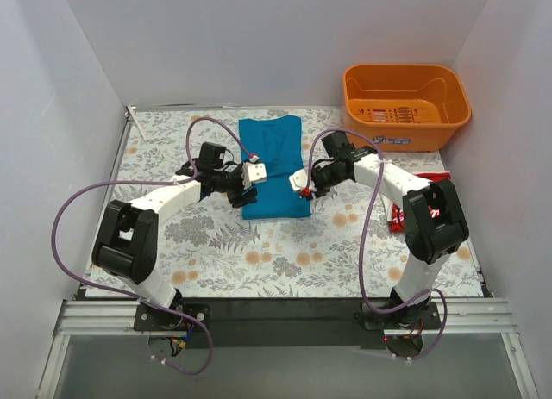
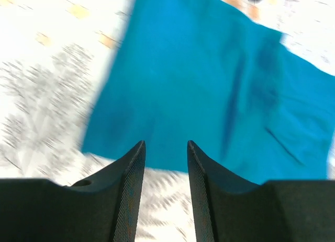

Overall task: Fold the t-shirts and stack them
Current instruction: Fold the tshirt

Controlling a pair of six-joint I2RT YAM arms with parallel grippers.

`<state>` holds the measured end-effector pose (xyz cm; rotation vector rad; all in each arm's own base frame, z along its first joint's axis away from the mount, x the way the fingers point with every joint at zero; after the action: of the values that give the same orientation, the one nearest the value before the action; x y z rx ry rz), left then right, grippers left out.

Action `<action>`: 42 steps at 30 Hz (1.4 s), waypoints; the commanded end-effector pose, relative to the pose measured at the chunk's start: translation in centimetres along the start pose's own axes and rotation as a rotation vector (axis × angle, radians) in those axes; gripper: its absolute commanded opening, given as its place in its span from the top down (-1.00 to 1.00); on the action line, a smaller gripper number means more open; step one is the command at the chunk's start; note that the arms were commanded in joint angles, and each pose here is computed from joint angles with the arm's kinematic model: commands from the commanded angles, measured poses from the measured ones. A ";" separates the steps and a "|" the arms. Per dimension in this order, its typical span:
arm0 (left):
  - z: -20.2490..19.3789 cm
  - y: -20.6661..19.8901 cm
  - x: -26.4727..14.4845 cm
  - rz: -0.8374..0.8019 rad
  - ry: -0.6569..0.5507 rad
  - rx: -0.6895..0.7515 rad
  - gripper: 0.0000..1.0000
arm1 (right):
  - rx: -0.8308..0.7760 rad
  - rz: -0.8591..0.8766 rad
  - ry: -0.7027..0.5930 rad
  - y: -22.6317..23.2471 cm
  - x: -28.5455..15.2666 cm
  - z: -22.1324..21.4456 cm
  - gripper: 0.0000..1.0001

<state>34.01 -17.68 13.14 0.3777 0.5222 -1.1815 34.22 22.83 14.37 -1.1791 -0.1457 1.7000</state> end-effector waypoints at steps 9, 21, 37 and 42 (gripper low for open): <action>-4.3 -4.9 0.8 -0.097 0.087 -0.033 -0.07 | 0.133 0.166 -0.008 5.8 3.7 0.3 0.10; -7.5 -5.1 2.3 -0.091 0.167 -0.056 0.00 | 0.155 0.226 0.035 8.8 5.0 -0.9 0.04; -2.3 -1.5 0.6 -0.042 0.086 0.001 1.00 | 0.205 0.049 0.123 2.0 3.1 -0.8 0.97; 1.4 -0.4 -1.6 -0.037 0.045 0.046 1.00 | 0.154 -0.036 0.123 -2.0 0.9 0.3 0.97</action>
<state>33.19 -17.18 11.00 0.4276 0.6284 -1.1890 34.03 24.08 10.68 -1.1539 0.1264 1.6464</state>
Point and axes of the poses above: each gripper's point midway between its finger pads, its own x axis out along the fingers, its own y axis along the line the jaws close on, z = x × y, the point moved 5 cm from there along -x, back along the fingers, and after that the axes turned 14 degrees about -x, right-handed, at the moved point
